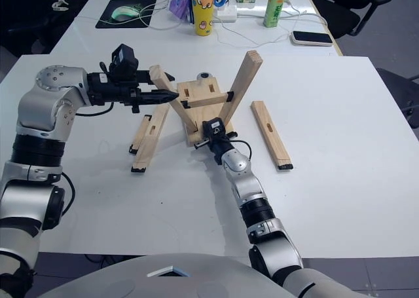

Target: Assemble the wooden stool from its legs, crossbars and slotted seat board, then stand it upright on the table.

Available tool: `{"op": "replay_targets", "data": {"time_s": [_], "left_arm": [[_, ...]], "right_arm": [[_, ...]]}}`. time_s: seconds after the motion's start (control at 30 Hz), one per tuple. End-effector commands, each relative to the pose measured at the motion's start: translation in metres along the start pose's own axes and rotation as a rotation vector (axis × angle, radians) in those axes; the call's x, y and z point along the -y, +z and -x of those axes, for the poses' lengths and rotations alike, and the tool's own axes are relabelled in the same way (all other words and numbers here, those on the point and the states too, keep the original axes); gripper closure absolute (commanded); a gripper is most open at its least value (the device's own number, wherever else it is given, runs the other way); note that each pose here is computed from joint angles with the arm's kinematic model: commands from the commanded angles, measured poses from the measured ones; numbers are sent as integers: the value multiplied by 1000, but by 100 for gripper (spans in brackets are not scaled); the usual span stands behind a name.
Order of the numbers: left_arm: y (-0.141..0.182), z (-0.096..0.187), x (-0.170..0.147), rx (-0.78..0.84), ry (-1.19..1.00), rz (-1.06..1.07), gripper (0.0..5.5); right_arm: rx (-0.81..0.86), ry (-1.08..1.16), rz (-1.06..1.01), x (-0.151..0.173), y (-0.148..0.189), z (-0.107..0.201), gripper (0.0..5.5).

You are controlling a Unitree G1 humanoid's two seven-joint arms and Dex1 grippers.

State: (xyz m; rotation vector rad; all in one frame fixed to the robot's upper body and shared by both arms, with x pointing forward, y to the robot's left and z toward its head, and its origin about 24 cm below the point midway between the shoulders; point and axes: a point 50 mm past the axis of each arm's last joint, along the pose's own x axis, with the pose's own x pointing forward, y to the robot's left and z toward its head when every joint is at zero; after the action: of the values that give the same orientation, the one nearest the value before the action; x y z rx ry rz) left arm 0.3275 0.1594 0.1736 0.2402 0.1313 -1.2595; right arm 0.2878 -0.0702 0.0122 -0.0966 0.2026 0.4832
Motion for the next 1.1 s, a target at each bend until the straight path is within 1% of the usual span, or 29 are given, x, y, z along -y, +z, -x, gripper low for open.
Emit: {"op": "replay_targets", "data": {"time_s": [0.03, 0.1, 0.13, 0.23, 0.33, 0.4, 0.43, 0.5, 0.53, 0.57, 0.7, 0.77, 0.83, 0.87, 0.9, 0.93, 0.97, 1.0, 1.03, 1.07, 1.1], "left_arm": [[-40, -2, 13, -40, -24, 151, 343], [-38, 1, 13, -26, -10, 154, 343], [-37, 3, 12, -27, 0, 150, 306], [-37, 18, 11, -46, 18, 167, 258], [-40, 39, 15, -62, 42, 186, 217], [-34, 50, 16, -15, 70, 191, 213], [-25, 54, 16, 39, 82, 191, 213], [4, 63, 11, 235, 118, 203, 213], [18, 65, 9, 329, 137, 202, 230], [37, 64, 4, 457, 153, 198, 244], [98, 47, -4, 847, 201, 158, 322], [132, 53, -7, 1054, 226, 151, 358], [152, 62, -8, 1193, 223, 161, 387], [155, 62, -8, 1204, 216, 164, 404], [153, 56, -8, 1174, 206, 175, 416], [141, 41, -8, 1108, 193, 221, 433], [117, 16, -7, 969, 180, 299, 453], [75, -24, 3, 671, 161, 343, 466], [23, -57, 23, 340, 131, 363, 482], [-42, -73, 47, -17, 142, 384, 499], [-88, -72, 66, -212, 161, 426, 510]], "right_arm": [[-339, 5, 5, -4, -62, 20, 550], [-345, 2, -18, -4, -64, 20, 550], [-349, -8, -4, -2, -65, 20, 550], [-352, -33, -3, 2, -71, 25, 550], [-347, -32, -6, 2, -70, 24, 550], [-355, -25, -10, 3, -72, 23, 550], [-359, -22, -12, 2, -73, 23, 550], [-362, -16, -14, 3, -74, 23, 550], [-362, -15, -15, 3, -74, 23, 550], [-364, -17, -18, 4, -75, 24, 550], [-371, -17, -25, 4, -78, 25, 550], [-370, -7, -22, 3, -78, 24, 550], [-369, -1, -21, 1, -79, 25, 550], [-367, 1, -21, 0, -79, 25, 550], [-367, 3, -21, -1, -80, 25, 550], [-365, 6, -22, -2, -80, 25, 550], [-364, 8, -22, -3, -79, 25, 550], [-363, 10, -22, -4, -79, 25, 550], [-362, 13, -21, -5, -79, 24, 550], [-360, 18, -19, -6, -79, 24, 550], [-359, 25, -16, -8, -78, 23, 550]]}}
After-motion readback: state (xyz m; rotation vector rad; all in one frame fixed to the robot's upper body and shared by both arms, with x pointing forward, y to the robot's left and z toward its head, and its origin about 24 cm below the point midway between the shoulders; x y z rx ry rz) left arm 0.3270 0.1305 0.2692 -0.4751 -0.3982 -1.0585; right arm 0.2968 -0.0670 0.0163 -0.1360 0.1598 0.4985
